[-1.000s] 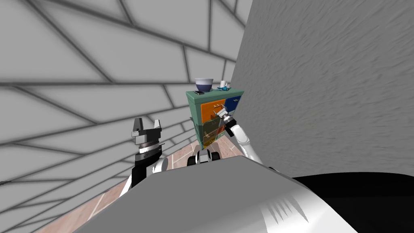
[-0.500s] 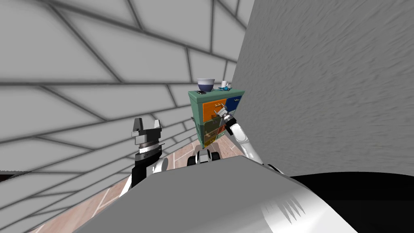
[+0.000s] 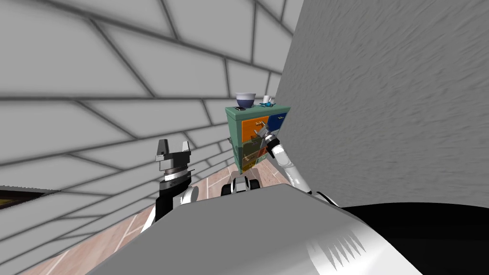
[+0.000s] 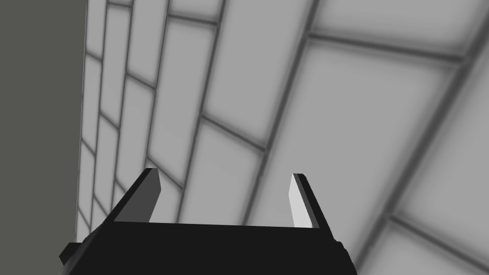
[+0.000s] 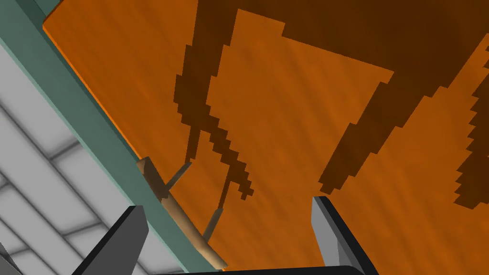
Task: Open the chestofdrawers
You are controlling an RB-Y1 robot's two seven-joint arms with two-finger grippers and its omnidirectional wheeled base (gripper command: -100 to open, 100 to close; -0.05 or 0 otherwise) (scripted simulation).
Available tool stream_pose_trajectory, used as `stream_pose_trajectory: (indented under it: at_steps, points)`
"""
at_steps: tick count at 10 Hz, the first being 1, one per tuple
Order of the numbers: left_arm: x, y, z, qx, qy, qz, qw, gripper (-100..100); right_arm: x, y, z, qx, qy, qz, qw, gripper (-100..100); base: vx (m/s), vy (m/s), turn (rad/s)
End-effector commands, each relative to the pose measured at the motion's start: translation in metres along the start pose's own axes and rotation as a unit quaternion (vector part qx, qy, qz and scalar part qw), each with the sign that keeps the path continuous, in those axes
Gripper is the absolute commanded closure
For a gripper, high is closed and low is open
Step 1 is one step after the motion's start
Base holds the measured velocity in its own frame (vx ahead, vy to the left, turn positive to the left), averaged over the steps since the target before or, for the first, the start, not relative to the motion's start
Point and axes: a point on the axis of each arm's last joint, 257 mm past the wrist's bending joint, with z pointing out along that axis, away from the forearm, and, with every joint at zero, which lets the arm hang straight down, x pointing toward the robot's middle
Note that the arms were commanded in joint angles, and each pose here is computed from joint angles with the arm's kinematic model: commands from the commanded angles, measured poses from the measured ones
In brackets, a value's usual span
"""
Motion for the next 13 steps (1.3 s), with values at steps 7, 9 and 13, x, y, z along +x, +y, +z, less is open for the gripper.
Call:
stream_pose_trajectory:
  at_steps: [7,9,13]
  points:
    - [0.0,0.0,0.0,0.0,0.0,0.0,1.0,0,0.029,-0.014,0.01,-0.007,0.03,-0.159,0.9868,-100,-0.049,0.017,0.047]
    - [0.0,0.0,0.0,0.0,0.0,0.0,1.0,0,0.033,-0.017,0.011,-0.008,0.035,-0.183,0.9824,-100,-0.052,0.017,0.046]
    - [0.0,0.0,0.0,0.0,0.0,0.0,1.0,0,0.046,-0.026,0.014,-0.012,0.048,-0.246,0.968,-100,-0.044,0.015,0.043]
